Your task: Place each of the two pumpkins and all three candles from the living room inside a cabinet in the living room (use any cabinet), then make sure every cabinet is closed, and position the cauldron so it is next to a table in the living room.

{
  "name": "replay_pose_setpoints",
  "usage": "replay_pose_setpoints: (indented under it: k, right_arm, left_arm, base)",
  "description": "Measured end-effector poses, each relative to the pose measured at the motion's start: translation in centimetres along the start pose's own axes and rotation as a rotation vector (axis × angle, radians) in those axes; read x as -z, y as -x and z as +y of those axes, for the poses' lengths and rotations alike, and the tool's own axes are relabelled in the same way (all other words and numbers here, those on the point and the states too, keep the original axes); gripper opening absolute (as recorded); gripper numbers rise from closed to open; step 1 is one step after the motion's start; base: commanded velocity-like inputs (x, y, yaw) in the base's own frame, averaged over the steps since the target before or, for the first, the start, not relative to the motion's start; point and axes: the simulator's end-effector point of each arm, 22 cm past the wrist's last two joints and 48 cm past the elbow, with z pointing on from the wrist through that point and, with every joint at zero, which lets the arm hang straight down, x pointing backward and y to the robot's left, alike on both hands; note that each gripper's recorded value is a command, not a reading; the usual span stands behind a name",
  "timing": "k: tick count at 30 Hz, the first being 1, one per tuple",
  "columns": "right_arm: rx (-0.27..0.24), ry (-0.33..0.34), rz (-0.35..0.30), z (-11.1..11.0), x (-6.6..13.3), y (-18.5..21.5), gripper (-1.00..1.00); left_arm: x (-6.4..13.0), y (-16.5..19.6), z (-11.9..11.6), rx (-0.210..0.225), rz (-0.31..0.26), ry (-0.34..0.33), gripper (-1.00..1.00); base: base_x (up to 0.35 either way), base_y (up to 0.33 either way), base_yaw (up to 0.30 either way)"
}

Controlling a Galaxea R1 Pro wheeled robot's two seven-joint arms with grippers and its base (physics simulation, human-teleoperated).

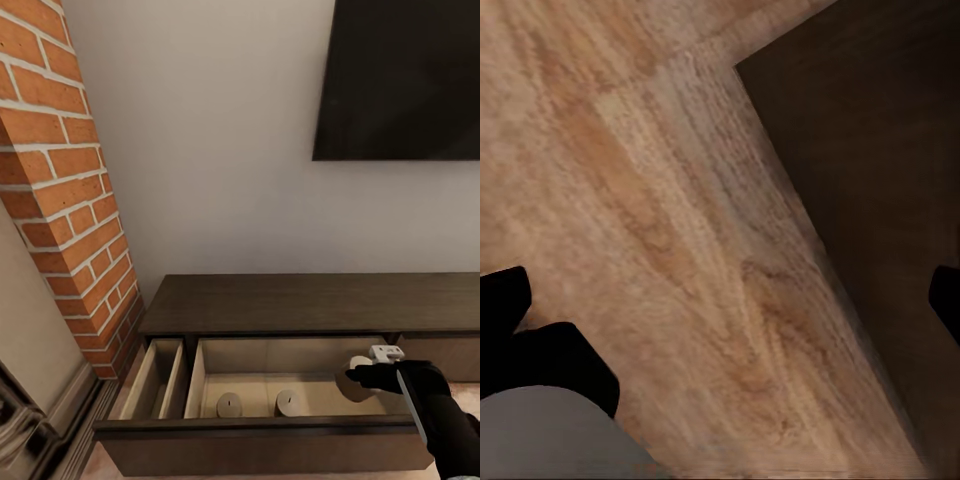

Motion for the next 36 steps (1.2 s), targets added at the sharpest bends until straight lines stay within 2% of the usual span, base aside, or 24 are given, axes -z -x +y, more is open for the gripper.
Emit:
replay_pose_setpoints:
  k: [3,7,10,13,15,17,20,23,30,32,34,36]
  right_arm:
    - [-0.005,0.004,0.007,0.2,-0.3,-0.1,-1.0]
    - [-0.008,-0.004,0.03,0.1,-0.8,-0.8,-1.0]
    - [-0.009,-0.012,0.054,0.8,-1.7,-1.6,-1.0]
    - [0.01,-0.044,0.097,1.5,-3.0,-3.1,-1.0]
    - [0.012,-0.044,0.122,1.8,-3.6,-4.2,-1.0]
    - [0.002,-0.025,0.148,3.2,-4.7,-5.4,-1.0]
    - [0.011,-0.063,0.163,2.9,-5.8,-5.7,-1.0]
    - [0.009,-0.07,0.174,3.0,-6.8,-5.7,-1.0]
    - [0.008,-0.07,0.173,3.3,-7.3,-4.9,-1.0]
    - [0.001,-0.048,0.188,3.9,-9.1,-4.5,-1.0]
    - [0.01,-0.053,0.189,3.9,-9.8,-4.5,-1.0]
    - [0.02,-0.087,0.194,3.4,-10.9,-4.6,-1.0]
  left_arm:
    - [0.0,-1.4,2.2,0.016,0.027,0.038,1.0]
    - [0.0,-0.9,3.0,0.014,-0.013,0.044,1.0]
    - [0.0,-0.7,3.1,0.011,-0.025,0.045,1.0]
    - [0.0,-0.7,3.1,0.011,-0.031,0.046,1.0]
    - [0.0,-0.7,3.1,0.012,-0.032,0.045,1.0]
    - [0.0,-0.7,3.1,0.012,-0.032,0.045,1.0]
    - [0.0,-0.8,3.1,0.012,-0.031,0.045,1.0]
    - [0.0,-0.8,3.1,0.013,-0.031,0.045,1.0]
    - [0.0,-0.8,3.1,0.012,-0.031,0.045,1.0]
    - [0.0,-0.8,3.1,0.012,-0.031,0.046,1.0]
    - [0.0,-0.8,3.1,0.012,-0.031,0.046,1.0]
    - [0.0,-0.8,3.1,0.012,-0.031,0.046,1.0]
  base:
    - [0.051,0.0,0.0]
    - [0.2,0.0,0.0]
    - [0.106,0.0,0.0]
    - [0.025,0.0,0.0]
    - [0.005,0.0,0.0]
    - [0.002,0.0,0.0]
    - [0.0,0.0,0.0]
    - [0.0,0.0,0.0]
    - [0.0,0.0,0.0]
    - [0.0,0.0,0.0]
    - [0.0,0.0,0.0]
    - [0.0,0.0,0.0]
